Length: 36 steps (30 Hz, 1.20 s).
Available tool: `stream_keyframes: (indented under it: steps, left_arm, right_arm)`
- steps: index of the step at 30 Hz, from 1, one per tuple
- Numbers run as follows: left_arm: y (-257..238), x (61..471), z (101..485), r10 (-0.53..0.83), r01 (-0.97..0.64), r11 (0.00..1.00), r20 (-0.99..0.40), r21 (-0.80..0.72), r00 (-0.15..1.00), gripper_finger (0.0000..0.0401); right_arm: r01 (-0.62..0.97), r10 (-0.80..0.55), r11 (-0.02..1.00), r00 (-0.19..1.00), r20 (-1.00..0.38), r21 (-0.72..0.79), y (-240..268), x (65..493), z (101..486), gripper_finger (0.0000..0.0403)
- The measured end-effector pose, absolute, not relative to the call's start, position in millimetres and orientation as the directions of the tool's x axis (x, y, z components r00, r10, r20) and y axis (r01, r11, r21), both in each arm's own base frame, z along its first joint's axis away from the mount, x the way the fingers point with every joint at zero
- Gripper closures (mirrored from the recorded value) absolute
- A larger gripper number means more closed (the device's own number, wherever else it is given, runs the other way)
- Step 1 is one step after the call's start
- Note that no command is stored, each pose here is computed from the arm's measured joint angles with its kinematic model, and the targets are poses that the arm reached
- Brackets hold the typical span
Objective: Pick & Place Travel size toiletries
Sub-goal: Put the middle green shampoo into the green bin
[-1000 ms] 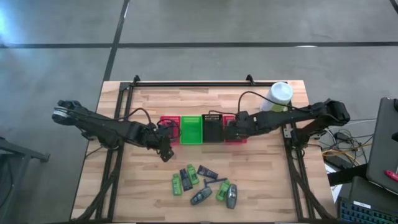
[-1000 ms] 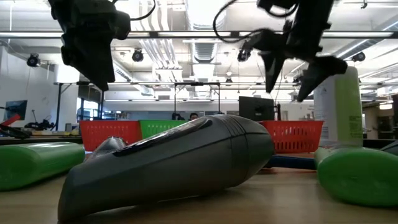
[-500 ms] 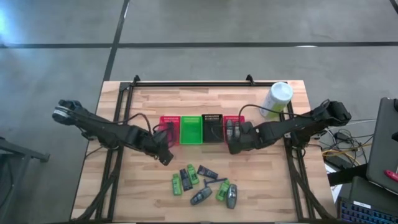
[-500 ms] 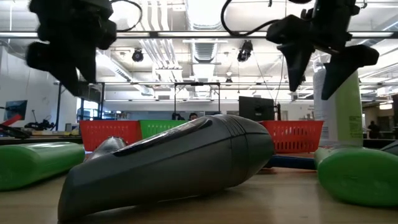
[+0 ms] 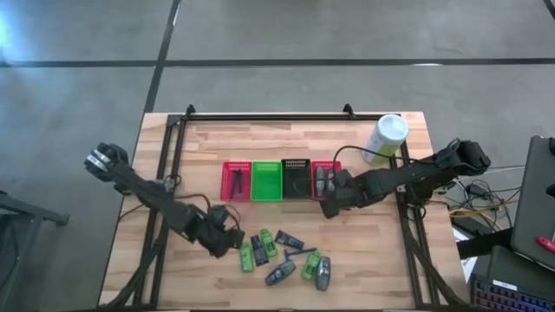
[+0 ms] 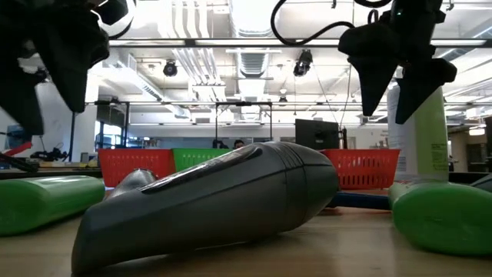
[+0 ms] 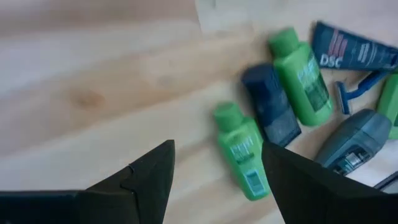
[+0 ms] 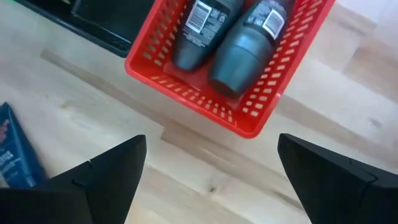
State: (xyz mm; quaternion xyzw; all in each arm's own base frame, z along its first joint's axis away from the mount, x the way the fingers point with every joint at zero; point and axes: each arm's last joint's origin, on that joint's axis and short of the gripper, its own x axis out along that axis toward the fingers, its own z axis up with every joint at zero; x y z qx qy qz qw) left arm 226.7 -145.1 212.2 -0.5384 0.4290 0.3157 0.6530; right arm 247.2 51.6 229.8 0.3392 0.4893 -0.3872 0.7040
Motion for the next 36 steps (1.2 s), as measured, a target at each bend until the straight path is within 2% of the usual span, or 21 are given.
stream_keyframes:
  steps: [13,21,28,32,36]
  left_arm:
    - [-189,283,184,-0.011,-0.923,0.194,-0.941,-0.333,0.337,0.0155]
    - [-195,291,165,0.002,-0.954,0.118,-0.961,-0.276,0.278,0.0155]
    - [-187,296,161,0.003,-0.956,0.125,-0.964,-0.264,0.267,0.0157]
    - [-186,295,161,0.0,-0.954,0.151,-0.965,-0.259,0.262,0.0174]
    - [-186,294,161,-0.008,-0.951,0.181,-0.968,-0.249,0.252,0.0211]
  right_arm:
    - [0.819,-0.22,0.572,0.221,-0.95,0.058,51,247,230,0.0039]
    - [0.805,-0.224,0.591,0.22,-0.949,0.047,51,247,229,0.0039]
    - [0.799,-0.238,0.6,0.221,-0.946,0.036,51,247,229,0.0039]
    - [0.799,-0.239,0.6,0.221,-0.946,0.035,51,247,229,0.0039]
    - [0.8,-0.239,0.6,0.219,-0.946,0.033,51,246,228,0.0039]
